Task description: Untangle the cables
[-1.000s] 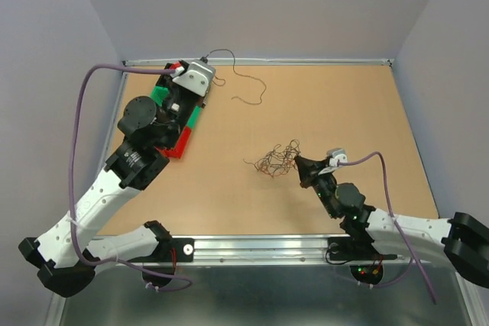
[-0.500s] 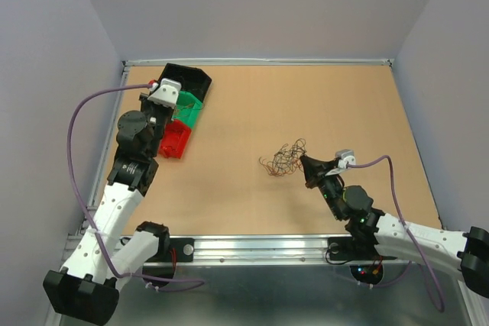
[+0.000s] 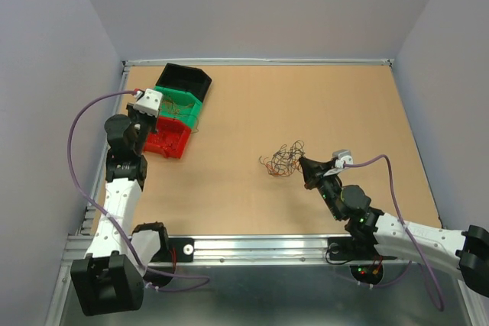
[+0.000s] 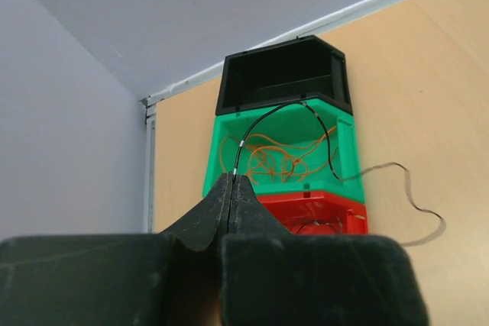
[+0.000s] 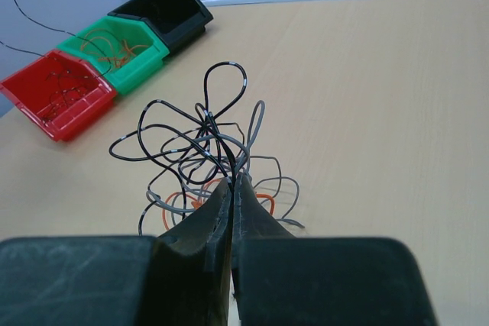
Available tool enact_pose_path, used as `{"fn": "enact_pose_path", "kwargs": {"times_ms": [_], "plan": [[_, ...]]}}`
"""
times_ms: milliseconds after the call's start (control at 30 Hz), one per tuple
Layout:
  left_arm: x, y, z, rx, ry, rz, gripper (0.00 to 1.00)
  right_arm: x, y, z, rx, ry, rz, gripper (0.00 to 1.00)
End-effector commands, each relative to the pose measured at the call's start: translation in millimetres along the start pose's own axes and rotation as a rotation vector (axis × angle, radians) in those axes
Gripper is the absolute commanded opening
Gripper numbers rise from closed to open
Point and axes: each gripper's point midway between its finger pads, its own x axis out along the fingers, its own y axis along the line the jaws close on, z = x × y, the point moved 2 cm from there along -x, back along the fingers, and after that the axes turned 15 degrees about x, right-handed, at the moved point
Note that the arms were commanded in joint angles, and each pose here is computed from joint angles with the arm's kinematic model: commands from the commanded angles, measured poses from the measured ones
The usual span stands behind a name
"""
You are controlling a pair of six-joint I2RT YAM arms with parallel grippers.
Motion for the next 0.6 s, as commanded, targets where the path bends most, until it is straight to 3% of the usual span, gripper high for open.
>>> {"fn": "enact_pose_path", "kwargs": {"times_ms": [0,333,567], "plan": [[2.0,7.1,7.7,0.044,-0.105,-0.036,0.0,-1.1,0.1,0.7,0.024,-0.011,0.011,0.01],[10.5,30.0,-60.0,0.075,0.043,-0.167,0.0,-0.9,2.7,-0.1,0.026,-0.004,0.023,0.0],[9.5,42.3,-81.2,0.171,0.063,-0.199,0.0,0.5,4.4,-0.2,0.027,0.0,0.026,0.0]]}}
